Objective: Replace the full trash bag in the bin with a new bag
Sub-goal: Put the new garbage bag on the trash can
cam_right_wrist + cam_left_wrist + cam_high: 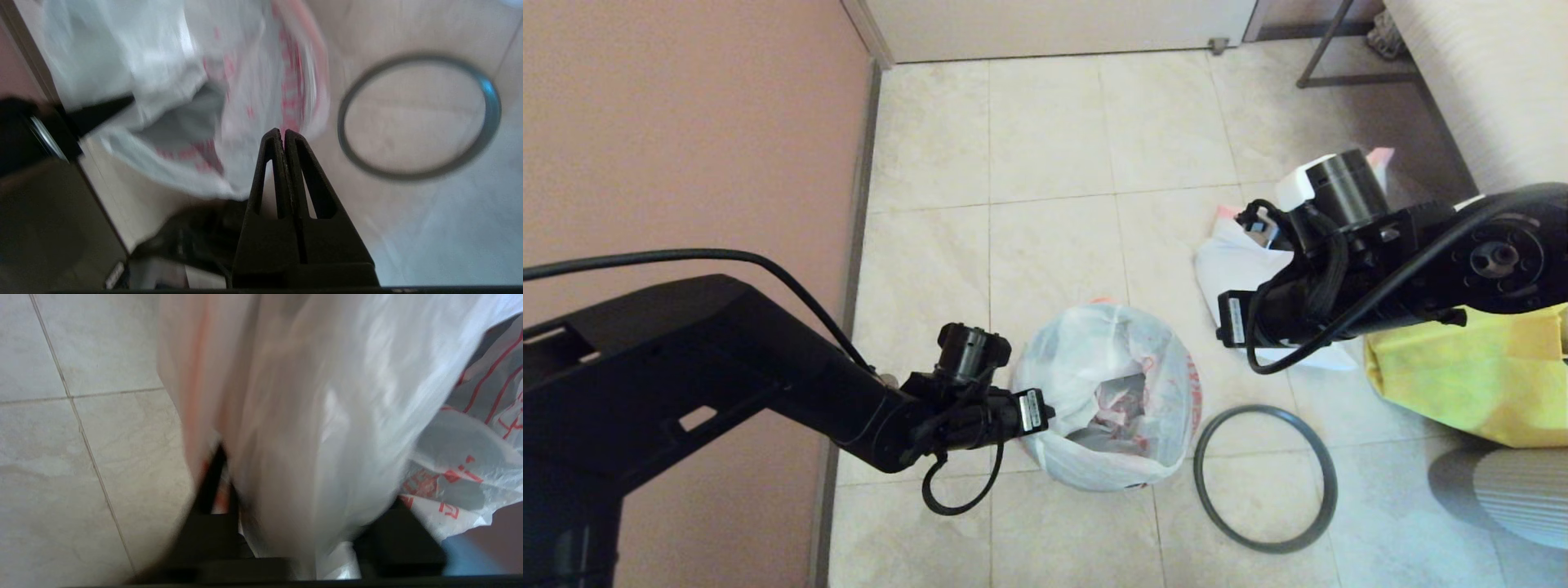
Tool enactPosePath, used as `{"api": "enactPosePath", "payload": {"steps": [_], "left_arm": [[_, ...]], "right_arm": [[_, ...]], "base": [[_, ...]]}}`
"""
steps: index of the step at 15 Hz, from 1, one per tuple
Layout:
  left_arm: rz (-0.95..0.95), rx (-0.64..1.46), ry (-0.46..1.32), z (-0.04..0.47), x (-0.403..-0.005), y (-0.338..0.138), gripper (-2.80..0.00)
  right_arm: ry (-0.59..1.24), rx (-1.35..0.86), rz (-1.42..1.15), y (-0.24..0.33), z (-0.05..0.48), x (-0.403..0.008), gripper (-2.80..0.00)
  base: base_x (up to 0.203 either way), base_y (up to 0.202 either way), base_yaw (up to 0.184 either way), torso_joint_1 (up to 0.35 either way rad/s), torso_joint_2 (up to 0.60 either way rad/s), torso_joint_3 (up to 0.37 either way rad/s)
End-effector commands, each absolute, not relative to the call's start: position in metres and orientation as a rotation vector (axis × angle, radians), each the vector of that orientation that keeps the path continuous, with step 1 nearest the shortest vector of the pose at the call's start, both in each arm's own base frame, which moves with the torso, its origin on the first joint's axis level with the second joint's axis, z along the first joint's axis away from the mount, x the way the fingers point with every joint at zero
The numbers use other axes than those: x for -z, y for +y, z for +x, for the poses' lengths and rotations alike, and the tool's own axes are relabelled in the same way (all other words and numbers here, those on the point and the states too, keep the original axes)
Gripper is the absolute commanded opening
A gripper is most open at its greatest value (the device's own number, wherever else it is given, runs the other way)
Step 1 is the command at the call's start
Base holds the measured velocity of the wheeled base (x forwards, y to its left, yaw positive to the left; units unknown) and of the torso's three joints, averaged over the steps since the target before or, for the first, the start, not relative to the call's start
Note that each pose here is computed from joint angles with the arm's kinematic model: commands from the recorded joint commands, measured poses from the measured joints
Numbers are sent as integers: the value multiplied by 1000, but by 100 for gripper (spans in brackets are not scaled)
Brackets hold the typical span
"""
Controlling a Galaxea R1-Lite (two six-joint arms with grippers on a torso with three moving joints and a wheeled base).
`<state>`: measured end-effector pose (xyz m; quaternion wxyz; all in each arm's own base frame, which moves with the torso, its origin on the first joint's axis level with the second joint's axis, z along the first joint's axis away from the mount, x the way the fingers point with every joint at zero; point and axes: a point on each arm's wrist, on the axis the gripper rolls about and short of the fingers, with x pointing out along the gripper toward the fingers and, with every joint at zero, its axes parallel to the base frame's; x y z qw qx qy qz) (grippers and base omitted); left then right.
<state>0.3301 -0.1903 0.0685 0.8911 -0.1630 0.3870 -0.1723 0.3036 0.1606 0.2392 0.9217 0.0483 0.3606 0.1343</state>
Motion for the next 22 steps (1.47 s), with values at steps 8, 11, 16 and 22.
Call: {"api": "enactPosePath", "payload": {"steps": [8, 11, 16, 22], "left_arm": [[-367, 409, 699, 274, -188, -163, -280], [-380, 411, 665, 256, -230, -151, -280], [-356, 268, 724, 265, -247, -133, -280], [-368, 280, 715, 264, -249, -133, -280]], "right_arm": [[828, -277, -9, 187, 299, -214, -280], [856, -297, -91, 222, 302, -190, -280], [827, -286, -260, 286, 320, -147, -280], [749, -190, -342, 302, 390, -75, -280]], "base": [[0, 0, 0, 0, 0, 0], [0, 0, 0, 0, 0, 0], [0, 0, 0, 0, 0, 0], [0, 0, 0, 0, 0, 0]]}}
